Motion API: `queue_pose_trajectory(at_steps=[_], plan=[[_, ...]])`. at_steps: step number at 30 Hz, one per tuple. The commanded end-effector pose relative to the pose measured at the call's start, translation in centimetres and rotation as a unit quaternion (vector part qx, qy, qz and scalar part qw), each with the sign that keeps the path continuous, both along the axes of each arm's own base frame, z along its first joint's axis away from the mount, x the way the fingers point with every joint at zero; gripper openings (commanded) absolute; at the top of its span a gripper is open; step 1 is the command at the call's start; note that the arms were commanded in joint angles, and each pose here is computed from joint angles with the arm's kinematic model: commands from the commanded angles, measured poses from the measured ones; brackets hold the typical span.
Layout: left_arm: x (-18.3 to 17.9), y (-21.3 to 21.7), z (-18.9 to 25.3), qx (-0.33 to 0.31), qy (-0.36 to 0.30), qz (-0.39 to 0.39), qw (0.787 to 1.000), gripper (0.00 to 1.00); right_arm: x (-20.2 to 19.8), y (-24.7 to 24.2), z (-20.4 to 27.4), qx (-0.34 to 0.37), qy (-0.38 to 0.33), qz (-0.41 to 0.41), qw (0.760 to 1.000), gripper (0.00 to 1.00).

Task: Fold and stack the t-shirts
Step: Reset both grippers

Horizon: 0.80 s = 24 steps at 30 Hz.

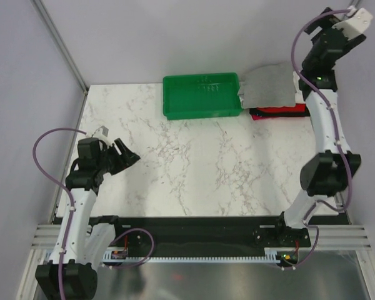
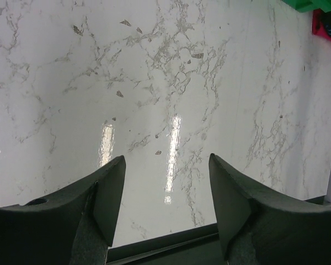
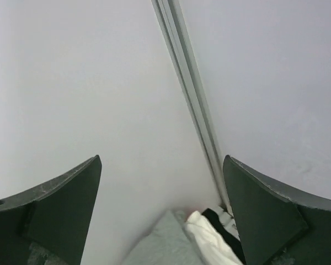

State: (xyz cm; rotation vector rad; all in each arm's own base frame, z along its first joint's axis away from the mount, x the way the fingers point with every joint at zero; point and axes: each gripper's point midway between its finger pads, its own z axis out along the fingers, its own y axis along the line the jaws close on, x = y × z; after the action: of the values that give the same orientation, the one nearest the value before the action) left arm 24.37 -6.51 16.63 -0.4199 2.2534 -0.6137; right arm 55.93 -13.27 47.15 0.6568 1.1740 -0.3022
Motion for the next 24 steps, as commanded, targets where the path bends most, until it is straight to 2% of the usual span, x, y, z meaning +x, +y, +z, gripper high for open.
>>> queue_pose_trajectory(at_steps=[1,2,3,5,6,8,9,11,12,16,19,24], plan=[[0.2,0.2,1.1,0.011,-0.034,-0.001,0.999,0.69,-5.1,3.5,1.7,0.07,-0.056,0.091,0.992,0.98],[0.2,0.2,1.3,0.011,-0.038,-0.001,0.999,0.69,-8.2,5.1,4.0,0.065,-0.081,0.12,0.987,0.98],[0.1,0.3,1.6,0.012,-0.044,0.001,0.999,0.69,-8.3,6.0,0.1,0.09,-0.042,0.132,0.986,0.98],[0.1,0.2,1.8,0.012,-0.05,0.0,0.999,0.69,-11.2,8.1,-0.5,0.11,-0.029,0.165,0.98,0.98],[0.1,0.2,1.8,0.012,-0.051,0.0,0.999,0.69,-11.7,8.6,-4.6,0.131,0.034,0.169,0.976,0.98],[0.0,0.2,1.8,0.011,-0.051,-0.001,0.999,0.7,-13.9,11.4,-6.5,0.15,0.07,0.204,0.965,0.98],[0.1,0.2,1.9,0.013,-0.052,-0.002,0.999,0.69,-15.0,12.1,-10.5,0.164,0.131,0.206,0.956,0.98],[0.0,0.2,2.0,0.013,-0.054,-0.001,0.998,0.69,-17.9,13.4,-12.0,0.17,0.148,0.225,0.948,0.98],[0.0,0.2,2.0,0.012,-0.055,-0.003,0.998,0.69,-19.1,13.5,-15.5,0.176,0.184,0.222,0.941,0.98],[0.0,0.2,2.2,0.013,-0.059,-0.001,0.998,0.69,-24.2,14.0,-17.7,0.196,0.171,0.242,0.934,0.98],[0.0,0.3,2.3,0.015,-0.061,0.001,0.998,0.69,-25.9,14.9,-20.4,0.203,0.208,0.263,0.92,0.98],[-0.2,0.4,2.6,0.016,-0.071,0.004,0.997,0.69,-28.2,15.5,-21.5,0.202,0.202,0.288,0.914,0.98]])
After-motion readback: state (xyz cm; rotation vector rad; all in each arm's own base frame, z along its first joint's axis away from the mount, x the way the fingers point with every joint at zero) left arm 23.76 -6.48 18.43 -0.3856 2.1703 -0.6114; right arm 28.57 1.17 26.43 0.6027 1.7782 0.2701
